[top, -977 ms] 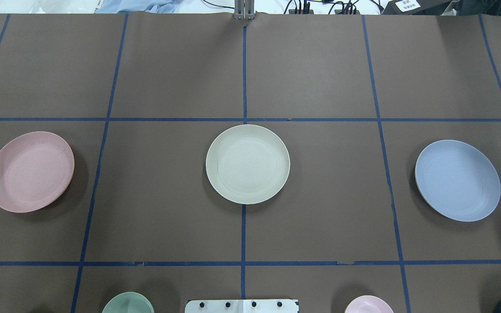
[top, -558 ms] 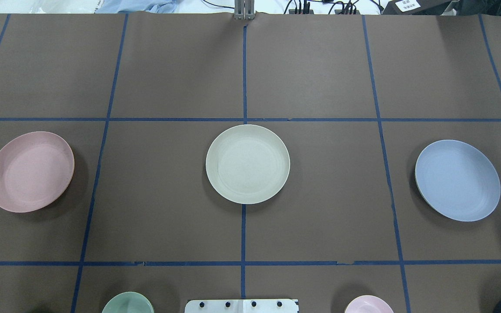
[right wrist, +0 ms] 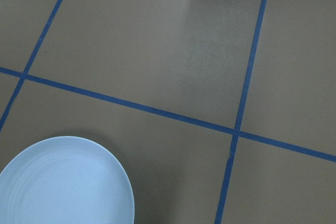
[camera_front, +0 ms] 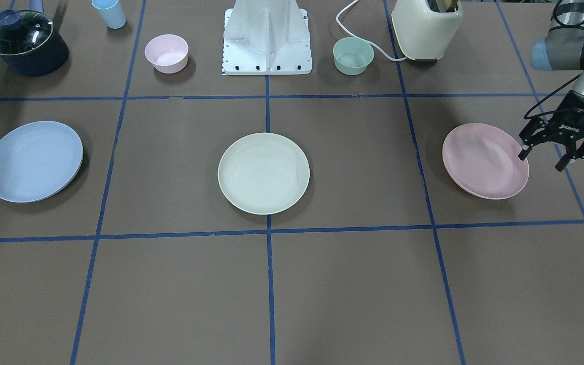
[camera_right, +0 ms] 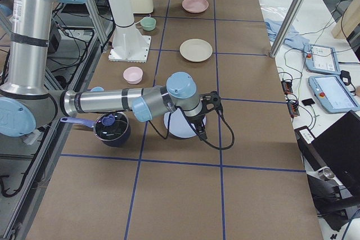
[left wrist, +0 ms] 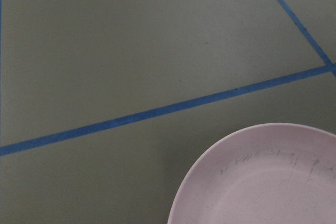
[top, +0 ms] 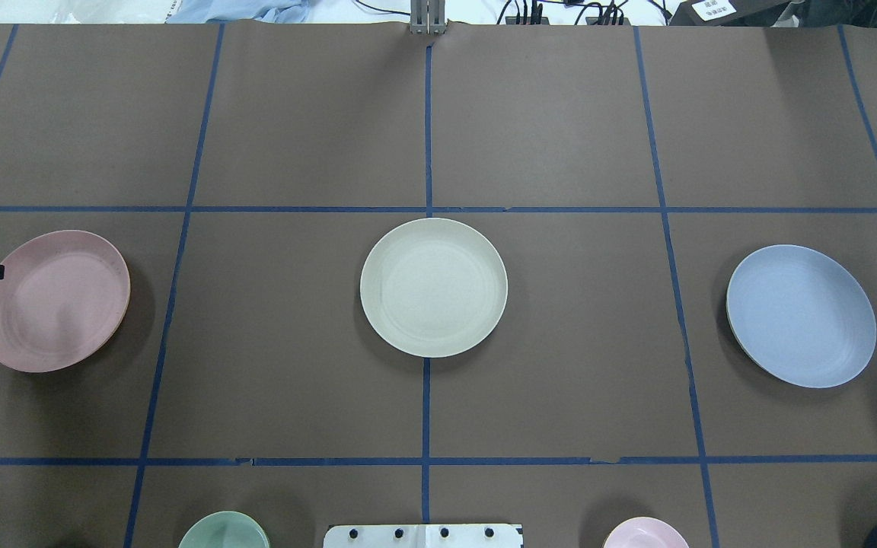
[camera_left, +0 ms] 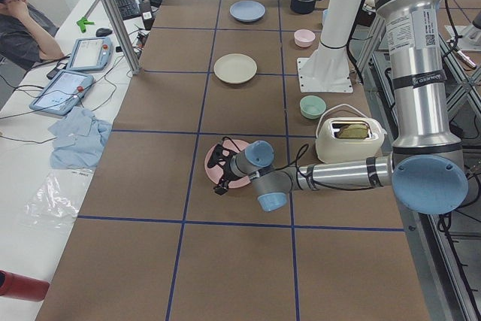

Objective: Stack three plates with pink and blue
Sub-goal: 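Grasp the pink plate's rim with the left gripper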

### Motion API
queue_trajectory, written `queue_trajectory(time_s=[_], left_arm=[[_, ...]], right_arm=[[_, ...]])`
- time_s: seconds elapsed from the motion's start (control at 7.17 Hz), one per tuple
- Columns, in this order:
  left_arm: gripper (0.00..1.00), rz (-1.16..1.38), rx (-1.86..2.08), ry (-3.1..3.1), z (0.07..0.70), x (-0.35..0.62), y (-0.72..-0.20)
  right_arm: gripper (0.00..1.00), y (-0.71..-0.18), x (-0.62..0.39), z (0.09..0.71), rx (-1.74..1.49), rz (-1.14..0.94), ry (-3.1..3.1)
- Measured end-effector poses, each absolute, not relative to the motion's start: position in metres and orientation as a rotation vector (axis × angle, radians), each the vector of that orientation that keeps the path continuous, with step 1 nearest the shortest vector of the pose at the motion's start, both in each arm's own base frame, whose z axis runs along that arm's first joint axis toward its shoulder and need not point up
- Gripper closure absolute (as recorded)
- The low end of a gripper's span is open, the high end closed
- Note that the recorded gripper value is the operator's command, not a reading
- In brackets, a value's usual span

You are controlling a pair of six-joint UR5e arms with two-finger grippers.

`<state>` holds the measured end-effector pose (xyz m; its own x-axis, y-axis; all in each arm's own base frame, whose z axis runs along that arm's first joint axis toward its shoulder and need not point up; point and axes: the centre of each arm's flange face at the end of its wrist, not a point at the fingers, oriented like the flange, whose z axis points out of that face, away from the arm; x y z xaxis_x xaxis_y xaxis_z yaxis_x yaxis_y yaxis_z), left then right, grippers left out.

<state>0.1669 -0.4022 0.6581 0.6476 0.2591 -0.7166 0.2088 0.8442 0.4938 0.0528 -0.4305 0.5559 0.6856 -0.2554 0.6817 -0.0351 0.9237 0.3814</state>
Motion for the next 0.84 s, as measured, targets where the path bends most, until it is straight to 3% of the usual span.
queue_trajectory(time_s=[0.28,0.84], left_arm=[[1.00,0.009,0.560,0.865,0.670,0.184,-0.394],[1.00,0.041,0.559,0.892,0.657,0.197,-0.390]], right_arm=[[0.00,-0.430,0.053,0.556,0.384,-0.126,-0.811],[0.00,-0.430,0.053,0.556,0.384,-0.126,-0.811]])
